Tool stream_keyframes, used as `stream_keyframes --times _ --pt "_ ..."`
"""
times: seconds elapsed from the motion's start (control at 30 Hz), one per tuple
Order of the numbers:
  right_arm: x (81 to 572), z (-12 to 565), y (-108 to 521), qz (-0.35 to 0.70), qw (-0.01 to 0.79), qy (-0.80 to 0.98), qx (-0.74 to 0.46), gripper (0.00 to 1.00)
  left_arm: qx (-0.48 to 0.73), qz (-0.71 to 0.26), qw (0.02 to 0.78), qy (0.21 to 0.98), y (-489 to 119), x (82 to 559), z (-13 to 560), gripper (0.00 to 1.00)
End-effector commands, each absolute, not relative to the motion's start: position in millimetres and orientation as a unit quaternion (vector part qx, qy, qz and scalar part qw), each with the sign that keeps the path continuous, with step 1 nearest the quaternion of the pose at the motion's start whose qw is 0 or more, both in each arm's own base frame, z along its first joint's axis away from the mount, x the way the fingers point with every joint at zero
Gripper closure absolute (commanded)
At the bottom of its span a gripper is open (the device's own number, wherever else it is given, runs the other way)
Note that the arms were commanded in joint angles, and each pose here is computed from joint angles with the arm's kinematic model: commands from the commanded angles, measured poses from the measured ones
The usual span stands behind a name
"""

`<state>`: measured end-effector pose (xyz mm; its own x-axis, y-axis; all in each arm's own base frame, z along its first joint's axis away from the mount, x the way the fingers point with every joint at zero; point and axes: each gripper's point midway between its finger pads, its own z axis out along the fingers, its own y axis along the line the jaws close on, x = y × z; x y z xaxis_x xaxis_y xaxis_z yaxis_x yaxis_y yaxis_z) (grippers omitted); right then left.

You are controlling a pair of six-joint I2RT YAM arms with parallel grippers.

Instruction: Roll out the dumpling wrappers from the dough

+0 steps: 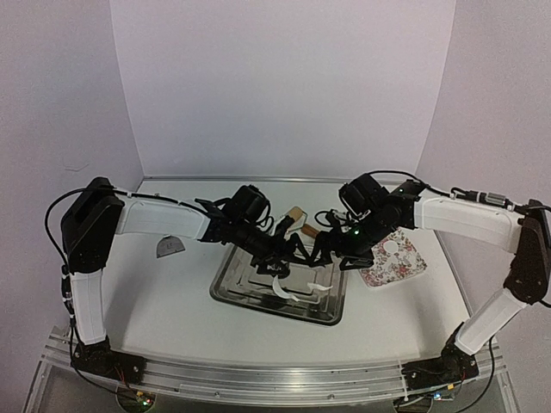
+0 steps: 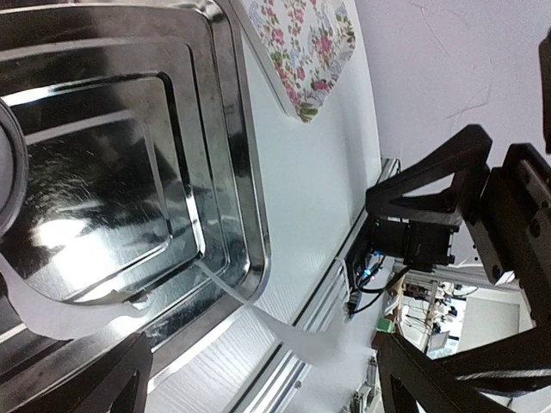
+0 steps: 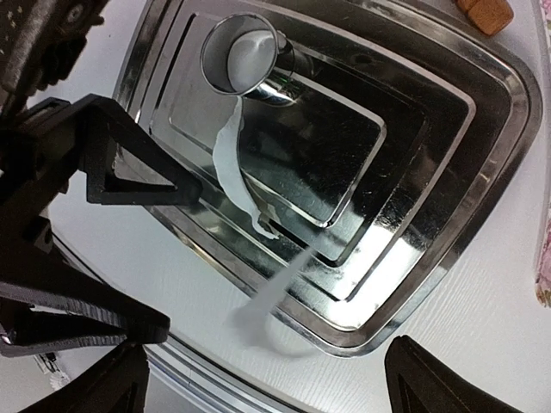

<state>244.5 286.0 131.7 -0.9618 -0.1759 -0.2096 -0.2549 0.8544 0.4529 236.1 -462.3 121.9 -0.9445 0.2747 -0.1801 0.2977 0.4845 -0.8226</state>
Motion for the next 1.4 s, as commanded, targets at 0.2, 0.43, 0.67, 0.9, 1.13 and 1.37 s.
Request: stream_keyframes --times 0.2,0.43,0.67,0.9,1.13,1.37 --pt "261 157 277 0.24 0.144 0.957 -0.077 0.04 0.216 -0.485 0.018 0.847 -467 224 131 0.11" --pt "275 148 283 0.215 0.143 0.962 -0.086 0.13 0.101 -0.388 0.168 0.901 -416 274 162 0.09" --pt "314 124 312 0.186 0.134 0.966 -0.116 0.3 0.029 -0.31 0.148 0.939 -378 270 126 0.21" --pt "350 92 340 0.163 0.124 0.969 -0.14 0.47 0.027 -0.29 0.13 0.948 -376 267 107 0.36" --pt "367 65 354 0.142 0.109 0.969 -0.168 0.58 0.034 -0.275 0.1 0.956 -377 263 85 0.43" --pt "374 45 361 0.126 0.093 0.971 -0.182 0.68 0.048 -0.261 0.086 0.96 -382 264 75 0.44"
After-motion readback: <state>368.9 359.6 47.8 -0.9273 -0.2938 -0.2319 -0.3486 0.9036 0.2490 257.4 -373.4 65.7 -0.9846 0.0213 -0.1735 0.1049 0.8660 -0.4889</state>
